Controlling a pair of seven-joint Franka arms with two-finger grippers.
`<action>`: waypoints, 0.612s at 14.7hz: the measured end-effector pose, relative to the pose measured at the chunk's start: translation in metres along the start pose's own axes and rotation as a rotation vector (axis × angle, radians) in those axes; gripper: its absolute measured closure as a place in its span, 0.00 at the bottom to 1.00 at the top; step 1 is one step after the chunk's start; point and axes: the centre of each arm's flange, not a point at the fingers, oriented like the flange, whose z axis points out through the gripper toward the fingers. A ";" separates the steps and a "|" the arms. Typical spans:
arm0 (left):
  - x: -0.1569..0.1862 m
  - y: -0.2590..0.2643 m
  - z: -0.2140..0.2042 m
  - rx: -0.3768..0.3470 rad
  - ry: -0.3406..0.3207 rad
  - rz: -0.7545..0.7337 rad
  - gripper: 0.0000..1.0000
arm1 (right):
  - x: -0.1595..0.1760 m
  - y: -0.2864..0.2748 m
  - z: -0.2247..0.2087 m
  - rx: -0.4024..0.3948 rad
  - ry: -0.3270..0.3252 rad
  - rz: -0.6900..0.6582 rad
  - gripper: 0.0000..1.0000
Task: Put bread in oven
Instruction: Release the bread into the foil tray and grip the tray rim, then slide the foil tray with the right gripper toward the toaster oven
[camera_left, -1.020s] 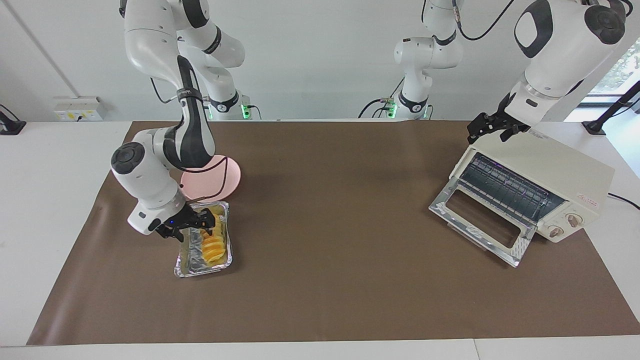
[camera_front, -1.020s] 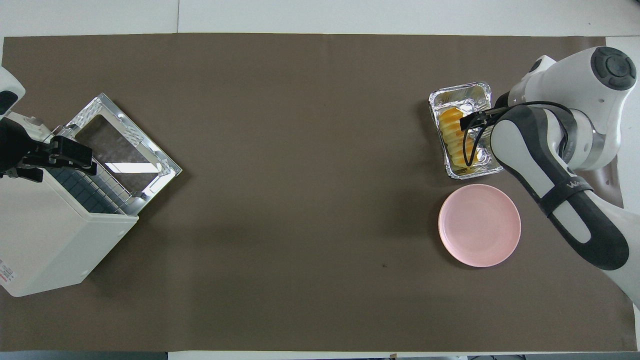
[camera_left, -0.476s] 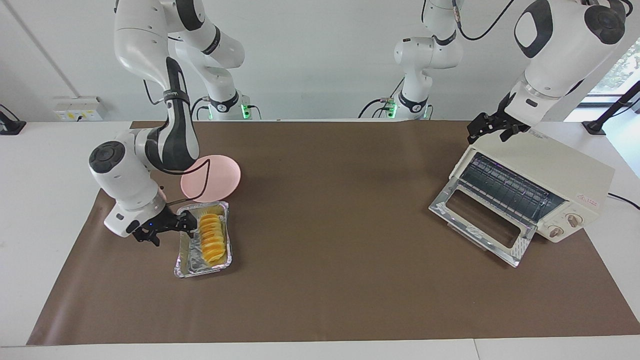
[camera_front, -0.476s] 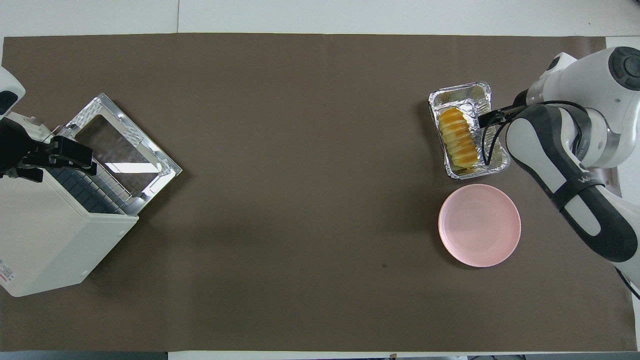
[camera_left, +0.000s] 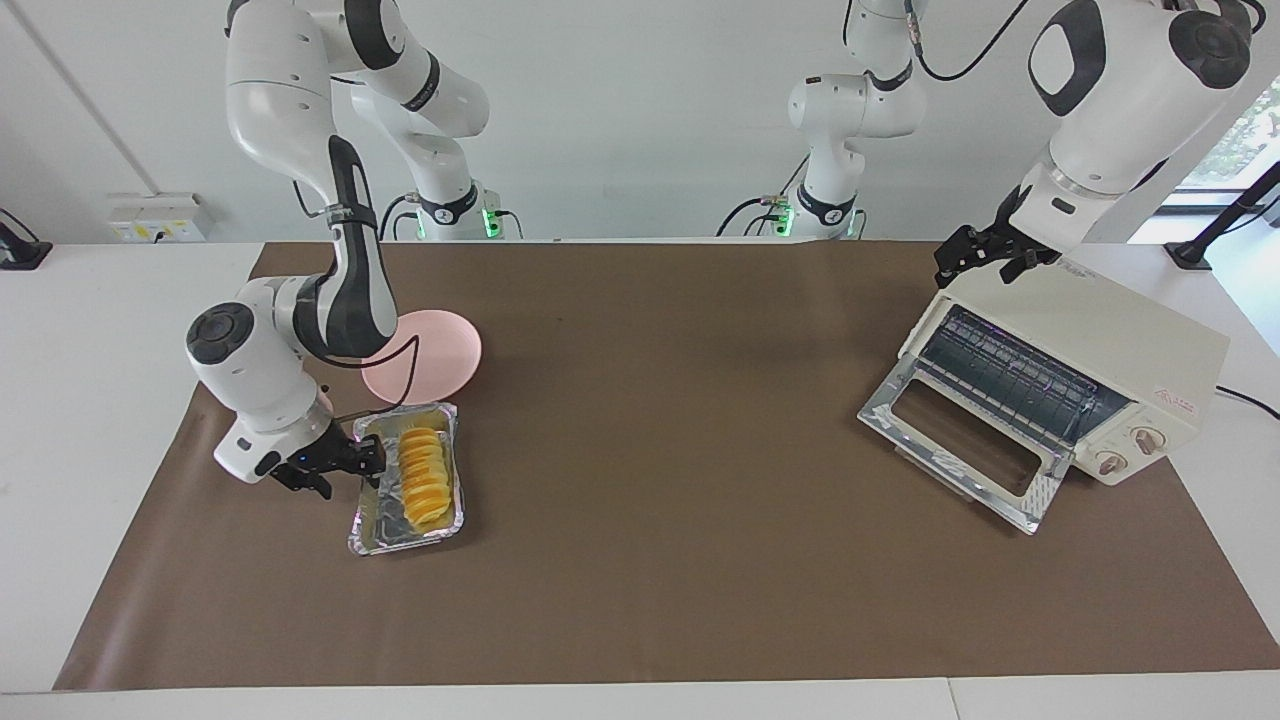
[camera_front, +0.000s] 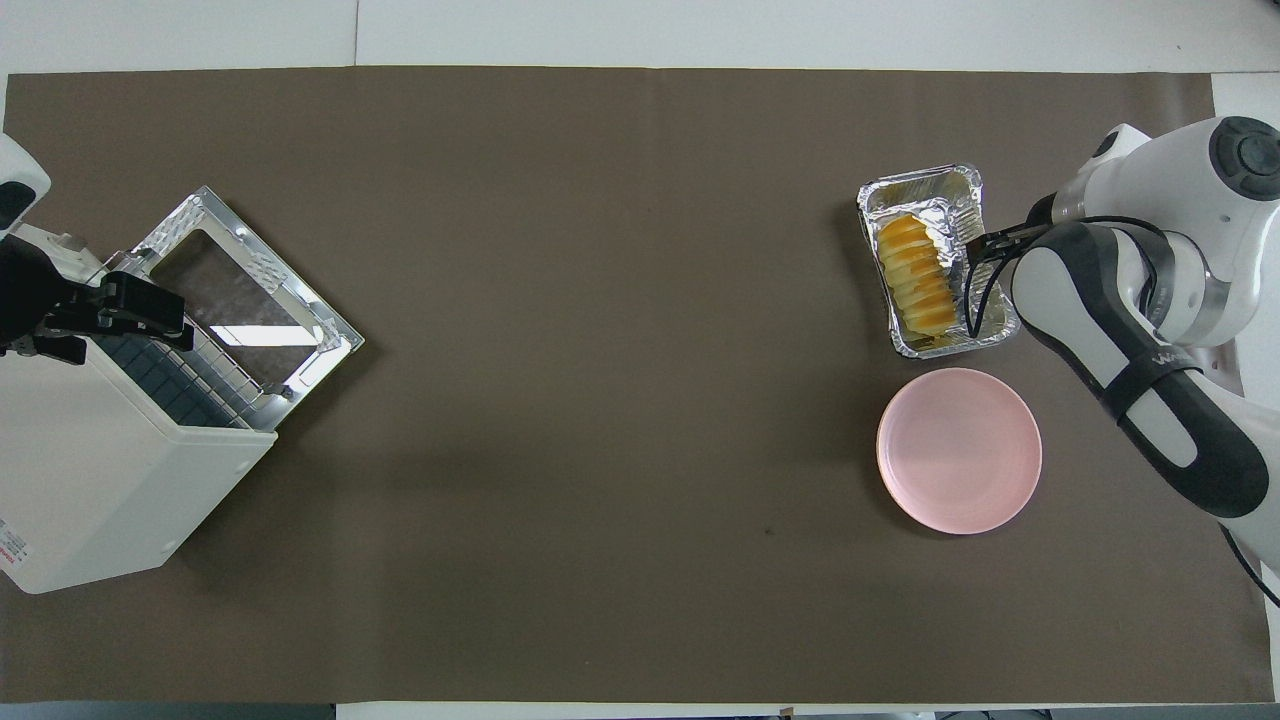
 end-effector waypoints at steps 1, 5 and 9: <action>0.000 0.000 0.000 0.000 0.000 0.000 0.00 | -0.001 -0.001 0.001 0.002 -0.003 -0.001 0.56; 0.000 0.000 0.000 0.000 0.000 0.000 0.00 | -0.005 -0.004 0.008 0.007 -0.016 -0.003 0.95; 0.000 0.000 0.000 0.000 0.000 0.000 0.00 | -0.002 -0.009 0.005 0.007 -0.005 -0.011 0.98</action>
